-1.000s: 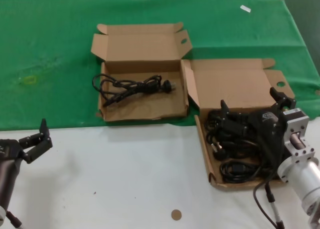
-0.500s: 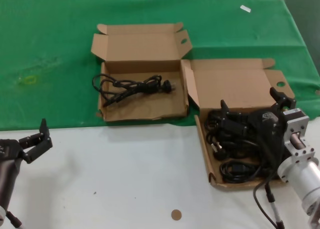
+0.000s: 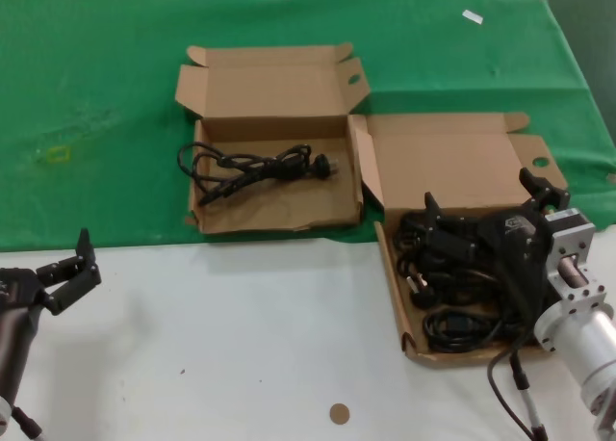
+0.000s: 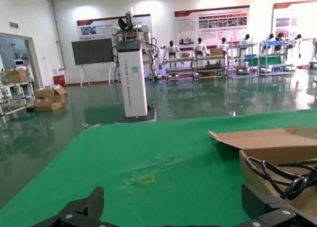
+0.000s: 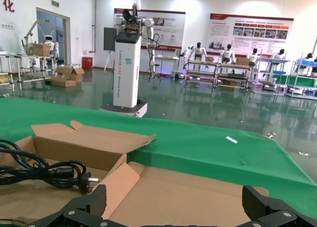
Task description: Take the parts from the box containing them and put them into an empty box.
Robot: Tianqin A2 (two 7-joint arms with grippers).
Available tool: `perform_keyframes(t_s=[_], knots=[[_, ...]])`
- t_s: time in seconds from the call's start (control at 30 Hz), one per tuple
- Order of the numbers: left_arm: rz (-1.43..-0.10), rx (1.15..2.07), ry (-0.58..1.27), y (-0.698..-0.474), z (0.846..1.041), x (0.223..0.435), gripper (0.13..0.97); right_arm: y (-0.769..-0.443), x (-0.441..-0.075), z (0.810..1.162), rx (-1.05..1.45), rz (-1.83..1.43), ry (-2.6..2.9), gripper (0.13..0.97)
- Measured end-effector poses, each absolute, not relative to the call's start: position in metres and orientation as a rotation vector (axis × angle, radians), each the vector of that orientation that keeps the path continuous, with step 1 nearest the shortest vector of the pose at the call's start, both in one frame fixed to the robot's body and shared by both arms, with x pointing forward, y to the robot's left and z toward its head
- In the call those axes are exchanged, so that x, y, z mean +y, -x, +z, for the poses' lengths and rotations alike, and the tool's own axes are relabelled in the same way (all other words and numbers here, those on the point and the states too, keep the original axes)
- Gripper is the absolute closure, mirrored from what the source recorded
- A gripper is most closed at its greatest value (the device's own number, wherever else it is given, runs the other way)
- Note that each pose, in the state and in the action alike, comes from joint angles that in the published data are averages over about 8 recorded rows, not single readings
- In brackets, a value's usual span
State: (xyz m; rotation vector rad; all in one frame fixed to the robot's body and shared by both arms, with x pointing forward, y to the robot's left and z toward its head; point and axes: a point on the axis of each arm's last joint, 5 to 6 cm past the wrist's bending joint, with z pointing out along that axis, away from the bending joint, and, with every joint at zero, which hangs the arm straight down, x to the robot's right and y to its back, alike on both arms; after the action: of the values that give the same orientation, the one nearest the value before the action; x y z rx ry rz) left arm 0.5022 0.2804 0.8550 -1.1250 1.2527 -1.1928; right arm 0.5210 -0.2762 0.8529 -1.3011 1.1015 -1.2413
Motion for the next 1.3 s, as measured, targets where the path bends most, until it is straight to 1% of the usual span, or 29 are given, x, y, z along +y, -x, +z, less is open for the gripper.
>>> perform_keyframes(t_s=[1.3], knots=[[-1.193,1.253,1.125,-0.5022,0.855,0.2804,0.132,-0.521,-0.2762,0.8529,1.101,-1.241,1.301,0.13]])
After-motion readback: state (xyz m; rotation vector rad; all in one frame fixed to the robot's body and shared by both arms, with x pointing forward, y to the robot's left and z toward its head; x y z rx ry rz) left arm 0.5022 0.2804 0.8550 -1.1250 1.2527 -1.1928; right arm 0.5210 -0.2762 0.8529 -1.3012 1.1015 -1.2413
